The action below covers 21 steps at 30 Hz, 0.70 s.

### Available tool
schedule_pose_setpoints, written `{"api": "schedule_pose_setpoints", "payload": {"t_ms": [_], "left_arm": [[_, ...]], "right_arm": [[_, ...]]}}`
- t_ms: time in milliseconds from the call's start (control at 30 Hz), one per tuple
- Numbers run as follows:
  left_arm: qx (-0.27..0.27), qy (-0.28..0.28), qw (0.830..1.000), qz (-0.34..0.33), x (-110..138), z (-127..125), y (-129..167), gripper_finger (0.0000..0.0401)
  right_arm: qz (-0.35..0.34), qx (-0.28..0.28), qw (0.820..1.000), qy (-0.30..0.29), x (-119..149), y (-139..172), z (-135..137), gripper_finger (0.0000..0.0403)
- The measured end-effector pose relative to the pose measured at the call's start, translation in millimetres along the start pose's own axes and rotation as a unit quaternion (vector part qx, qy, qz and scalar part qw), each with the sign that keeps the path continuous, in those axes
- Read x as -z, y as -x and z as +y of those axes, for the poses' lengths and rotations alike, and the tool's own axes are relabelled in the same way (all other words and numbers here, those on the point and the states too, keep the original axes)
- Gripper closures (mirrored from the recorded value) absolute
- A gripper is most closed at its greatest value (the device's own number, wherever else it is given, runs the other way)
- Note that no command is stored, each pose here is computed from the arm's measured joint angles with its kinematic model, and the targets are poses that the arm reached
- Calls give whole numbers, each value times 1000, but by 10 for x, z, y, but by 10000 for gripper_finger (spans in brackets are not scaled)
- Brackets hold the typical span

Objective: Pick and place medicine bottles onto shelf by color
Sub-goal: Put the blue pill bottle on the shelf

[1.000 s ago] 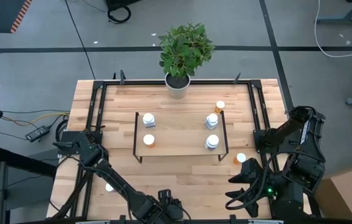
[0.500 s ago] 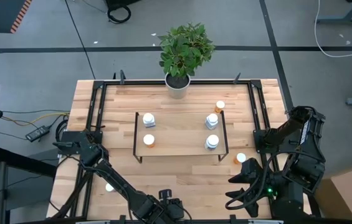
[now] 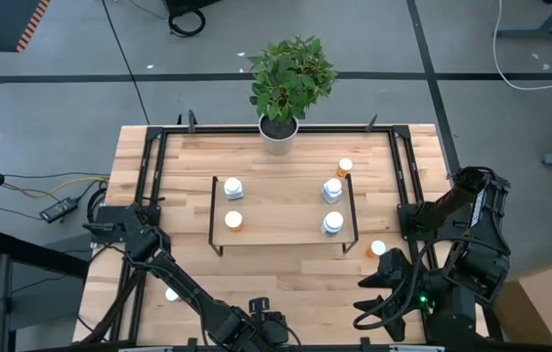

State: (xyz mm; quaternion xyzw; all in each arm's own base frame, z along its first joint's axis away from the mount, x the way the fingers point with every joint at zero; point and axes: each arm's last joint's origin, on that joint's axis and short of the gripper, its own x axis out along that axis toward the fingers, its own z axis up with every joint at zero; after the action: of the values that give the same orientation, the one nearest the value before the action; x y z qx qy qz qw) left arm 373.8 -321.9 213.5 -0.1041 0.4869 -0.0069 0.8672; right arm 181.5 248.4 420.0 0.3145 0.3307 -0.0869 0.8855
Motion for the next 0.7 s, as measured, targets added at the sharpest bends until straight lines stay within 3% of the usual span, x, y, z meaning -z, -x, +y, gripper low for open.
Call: {"api": "schedule_pose_setpoints", "payload": {"t_ms": [400, 700], "left_arm": [[-11, -1, 1000, 20, 96, 50, -94, 122], [-8, 11, 1000, 22, 117, 57, -123, 125]], "right_arm": [[0, 0, 1000, -1, 0, 0, 0, 144], [0, 0, 1000, -1, 0, 0, 0, 144]]}}
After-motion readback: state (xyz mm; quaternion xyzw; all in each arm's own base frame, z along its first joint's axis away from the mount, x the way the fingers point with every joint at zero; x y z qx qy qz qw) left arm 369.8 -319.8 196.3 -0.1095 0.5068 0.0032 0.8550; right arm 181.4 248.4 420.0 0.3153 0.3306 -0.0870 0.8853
